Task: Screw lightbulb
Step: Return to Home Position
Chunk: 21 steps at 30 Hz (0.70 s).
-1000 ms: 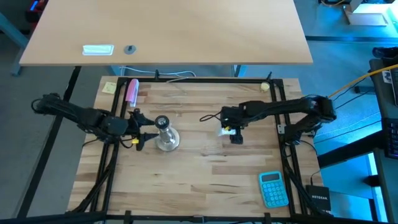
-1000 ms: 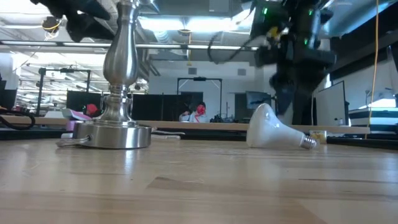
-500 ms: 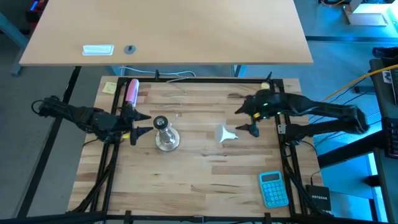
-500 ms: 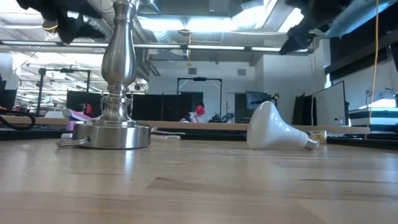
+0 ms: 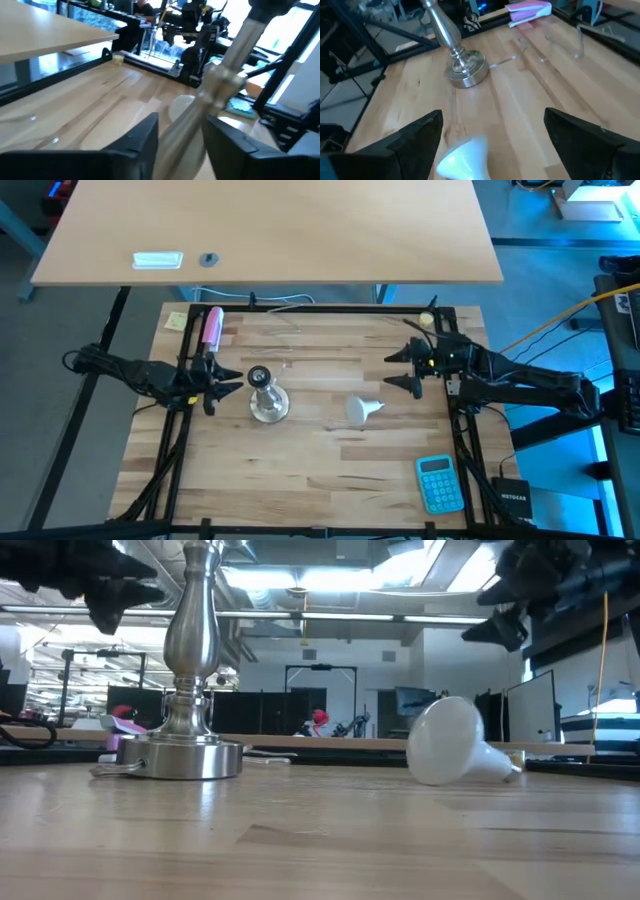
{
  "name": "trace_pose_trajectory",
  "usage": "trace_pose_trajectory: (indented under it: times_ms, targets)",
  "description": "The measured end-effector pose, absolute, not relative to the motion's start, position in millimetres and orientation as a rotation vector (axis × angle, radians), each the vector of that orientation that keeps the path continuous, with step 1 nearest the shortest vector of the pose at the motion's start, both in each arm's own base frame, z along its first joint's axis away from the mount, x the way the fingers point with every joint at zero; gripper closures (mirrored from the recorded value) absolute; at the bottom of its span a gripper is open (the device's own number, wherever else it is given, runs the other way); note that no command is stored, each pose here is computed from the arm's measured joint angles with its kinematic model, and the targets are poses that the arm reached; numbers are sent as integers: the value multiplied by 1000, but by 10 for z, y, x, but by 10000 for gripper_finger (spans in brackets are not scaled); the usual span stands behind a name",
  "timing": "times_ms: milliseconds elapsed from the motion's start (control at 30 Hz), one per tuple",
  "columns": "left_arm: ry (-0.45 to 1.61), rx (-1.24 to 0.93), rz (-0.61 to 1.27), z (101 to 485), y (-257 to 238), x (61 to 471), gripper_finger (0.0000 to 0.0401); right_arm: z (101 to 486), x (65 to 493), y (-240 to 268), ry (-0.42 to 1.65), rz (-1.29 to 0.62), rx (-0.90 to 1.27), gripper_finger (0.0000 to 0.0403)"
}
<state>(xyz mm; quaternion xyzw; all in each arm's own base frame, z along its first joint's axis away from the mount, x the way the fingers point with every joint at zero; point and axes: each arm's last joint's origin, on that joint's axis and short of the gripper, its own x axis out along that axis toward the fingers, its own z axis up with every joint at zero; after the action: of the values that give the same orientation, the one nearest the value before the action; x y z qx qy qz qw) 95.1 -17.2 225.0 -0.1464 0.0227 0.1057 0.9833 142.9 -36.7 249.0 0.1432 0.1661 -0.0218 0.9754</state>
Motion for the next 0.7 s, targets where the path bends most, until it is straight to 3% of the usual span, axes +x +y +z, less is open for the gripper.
trace_pose_trajectory:
  times_ms: [167,367,700]
  targets:
    - [102,-269,245,2165,-164,946,308,2370,1411,-358,367,-80,527,69]
    - [158,-213,252,2112,-166,951,328,2329,1487,-405,343,-213,791,72]
    - [154,-217,264,2113,-163,950,329,2339,1557,-448,287,-272,825,81]
